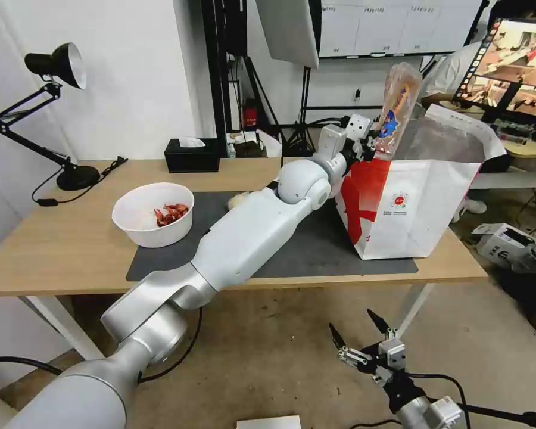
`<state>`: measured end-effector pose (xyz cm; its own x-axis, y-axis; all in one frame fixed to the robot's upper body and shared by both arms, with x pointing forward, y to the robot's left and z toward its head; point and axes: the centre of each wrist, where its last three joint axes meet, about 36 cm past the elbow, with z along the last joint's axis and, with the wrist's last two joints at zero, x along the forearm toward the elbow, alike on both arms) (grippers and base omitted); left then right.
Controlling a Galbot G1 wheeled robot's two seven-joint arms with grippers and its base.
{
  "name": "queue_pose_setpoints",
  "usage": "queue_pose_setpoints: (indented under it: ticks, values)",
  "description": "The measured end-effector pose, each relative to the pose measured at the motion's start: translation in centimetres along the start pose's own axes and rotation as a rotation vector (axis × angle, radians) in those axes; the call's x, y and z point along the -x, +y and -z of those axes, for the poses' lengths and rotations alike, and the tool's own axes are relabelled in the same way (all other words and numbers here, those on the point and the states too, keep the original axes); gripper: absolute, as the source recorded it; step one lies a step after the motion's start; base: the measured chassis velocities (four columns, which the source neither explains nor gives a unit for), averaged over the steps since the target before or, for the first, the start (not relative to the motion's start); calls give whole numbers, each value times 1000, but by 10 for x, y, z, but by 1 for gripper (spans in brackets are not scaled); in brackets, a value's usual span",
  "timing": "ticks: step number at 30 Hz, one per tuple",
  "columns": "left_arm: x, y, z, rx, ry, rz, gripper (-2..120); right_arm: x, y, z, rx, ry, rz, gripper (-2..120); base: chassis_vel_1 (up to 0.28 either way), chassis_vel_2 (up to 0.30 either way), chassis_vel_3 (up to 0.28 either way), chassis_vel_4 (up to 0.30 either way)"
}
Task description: Pick up the trash from the table and place it into the takeout bag.
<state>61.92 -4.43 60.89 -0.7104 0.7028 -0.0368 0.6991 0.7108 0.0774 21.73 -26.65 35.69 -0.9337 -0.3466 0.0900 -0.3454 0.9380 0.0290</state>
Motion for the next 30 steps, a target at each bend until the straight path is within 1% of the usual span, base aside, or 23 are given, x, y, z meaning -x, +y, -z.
queue_pose_setpoints:
  ticks: [6,8,9,10,12,13,14,15,16,17,19,20,21,22,23,25,26,27,30]
  values:
    - [-4,4,6,-12,-4,-12,0,0,2,-2,8,7,-1,100,0,0,0,0]
    - [-4,3,9,-16,-4,-21,9,-2,2,-3,10,12,-2,100,0,0,0,0]
    - [-4,3,9,-16,-4,-21,9,-2,2,-3,10,12,-2,100,0,0,0,0]
    - [-4,3,10,-16,-3,-23,13,-2,2,-3,10,13,-2,100,0,0,0,0]
    - [-3,3,11,-16,-3,-25,22,-3,1,-3,7,14,-5,100,0,0,0,0]
    - [-3,3,11,-16,-3,-25,22,-3,1,-3,7,14,-5,100,0,0,0,0]
    - [-3,2,13,-18,-5,-27,29,-3,1,-3,6,15,-6,100,0,0,0,0]
    - [-3,2,14,-23,-7,-30,32,-3,0,-3,6,16,-6,100,0,0,0,0]
    - [-3,2,14,-23,-7,-30,32,-3,0,-3,6,16,-6,100,0,0,0,0]
    - [-4,2,16,-28,-9,-34,37,-2,0,-3,6,16,-6,100,0,0,0,0]
    - [-10,3,22,-53,-17,-44,49,-2,1,-2,6,15,-5,100,0,0,0,0]
    - [-10,3,22,-53,-17,-44,49,-2,1,-2,6,15,-5,100,0,0,0,0]
    - [-15,2,27,-73,-21,-48,52,-1,1,-2,8,13,-5,100,0,0,0,0]
    - [-21,1,33,-99,-29,-55,60,-1,2,-1,11,11,-4,100,0,0,0,0]
    - [-21,1,33,-99,-29,-55,60,-1,2,-1,11,11,-4,100,0,0,0,0]
    - [-30,-1,39,-114,-39,-62,67,-2,4,0,15,10,-6,100,0,0,0,0]
    - [-35,0,39,-114,-44,-61,73,-3,5,0,18,9,-10,100,0,0,0,0]
    - [-35,0,39,-114,-44,-61,73,-3,5,0,18,9,-10,100,0,0,0,0]
    - [-51,2,31,-109,-51,-53,88,-5,6,2,18,4,-19,100,0,0,0,0]
